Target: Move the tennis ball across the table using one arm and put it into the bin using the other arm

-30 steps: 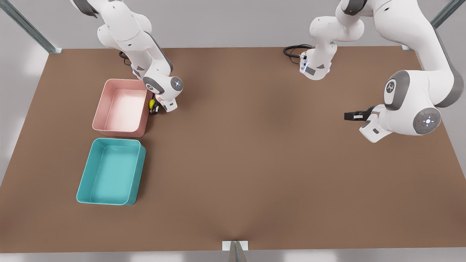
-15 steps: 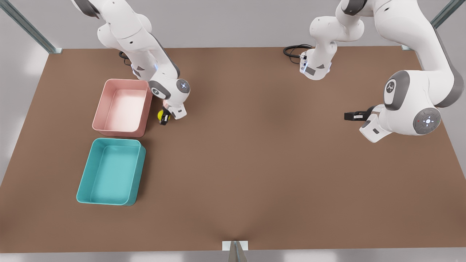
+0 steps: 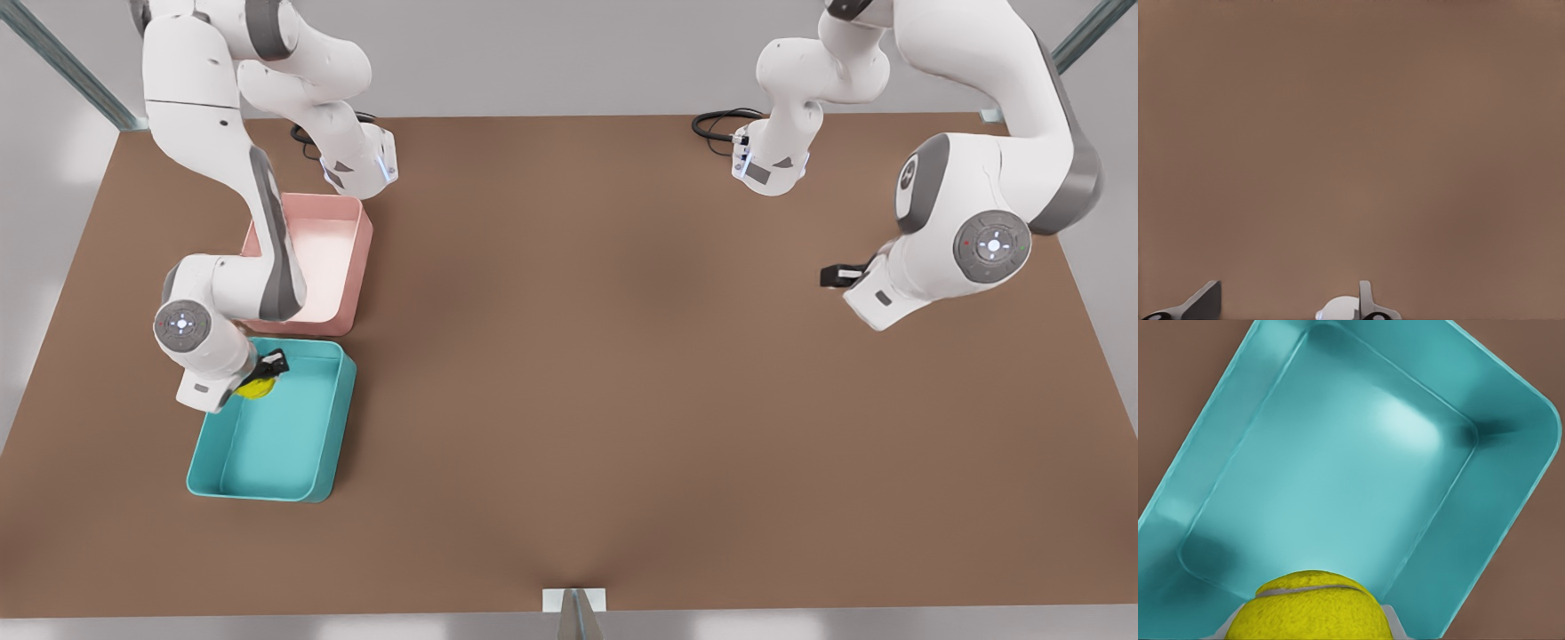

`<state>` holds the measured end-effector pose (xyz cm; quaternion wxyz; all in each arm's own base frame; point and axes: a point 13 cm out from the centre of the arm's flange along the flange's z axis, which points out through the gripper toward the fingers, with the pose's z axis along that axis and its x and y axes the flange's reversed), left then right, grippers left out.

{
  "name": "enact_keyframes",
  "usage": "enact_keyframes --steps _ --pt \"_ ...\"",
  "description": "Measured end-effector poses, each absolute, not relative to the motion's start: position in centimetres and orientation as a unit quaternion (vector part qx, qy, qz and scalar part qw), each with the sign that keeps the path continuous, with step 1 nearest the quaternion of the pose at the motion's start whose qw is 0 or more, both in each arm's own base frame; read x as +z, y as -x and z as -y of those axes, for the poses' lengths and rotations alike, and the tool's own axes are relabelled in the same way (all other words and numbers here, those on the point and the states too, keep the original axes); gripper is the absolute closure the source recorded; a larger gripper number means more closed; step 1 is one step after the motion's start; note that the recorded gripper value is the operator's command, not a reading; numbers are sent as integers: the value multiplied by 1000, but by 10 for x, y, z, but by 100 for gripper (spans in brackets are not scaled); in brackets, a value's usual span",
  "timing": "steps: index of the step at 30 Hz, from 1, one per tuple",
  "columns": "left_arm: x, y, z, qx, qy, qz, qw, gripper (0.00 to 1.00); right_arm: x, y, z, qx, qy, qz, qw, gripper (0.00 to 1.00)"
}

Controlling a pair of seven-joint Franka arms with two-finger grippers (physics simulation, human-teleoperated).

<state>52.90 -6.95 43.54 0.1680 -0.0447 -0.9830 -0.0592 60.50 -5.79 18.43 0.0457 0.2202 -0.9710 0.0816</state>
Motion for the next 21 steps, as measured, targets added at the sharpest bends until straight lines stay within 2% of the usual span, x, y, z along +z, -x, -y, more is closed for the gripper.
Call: enact_keyframes --steps 3,4,5,10,12,14,16,18,21 --pt "439 -533 68 -61 48 984 157 0 157 -623 55 45 -194 979 46 48" --pt "439 -534 69 -61 49 985 156 0 152 -628 53 37 -191 980 44 42" --pt "439 -535 69 -61 50 985 154 0 147 -631 52 30 -189 981 44 0" --pt "439 -537 68 -62 53 985 150 0 140 -634 45 9 -184 982 41 0" --pt "438 -537 68 -61 55 985 151 0 160 -636 42 3 -183 983 32 0" --pt "438 -537 69 -61 56 985 150 0 226 -646 25 -3 -181 983 17 0" --pt "438 -537 69 -61 57 985 150 0 329 -660 -21 7 -208 978 -8 0" --pt "438 -537 69 -61 58 985 150 0 401 -639 -27 19 -196 980 -8 0" --pt "438 -537 69 -61 60 985 151 0 444 -589 4 28 -141 989 21 0"
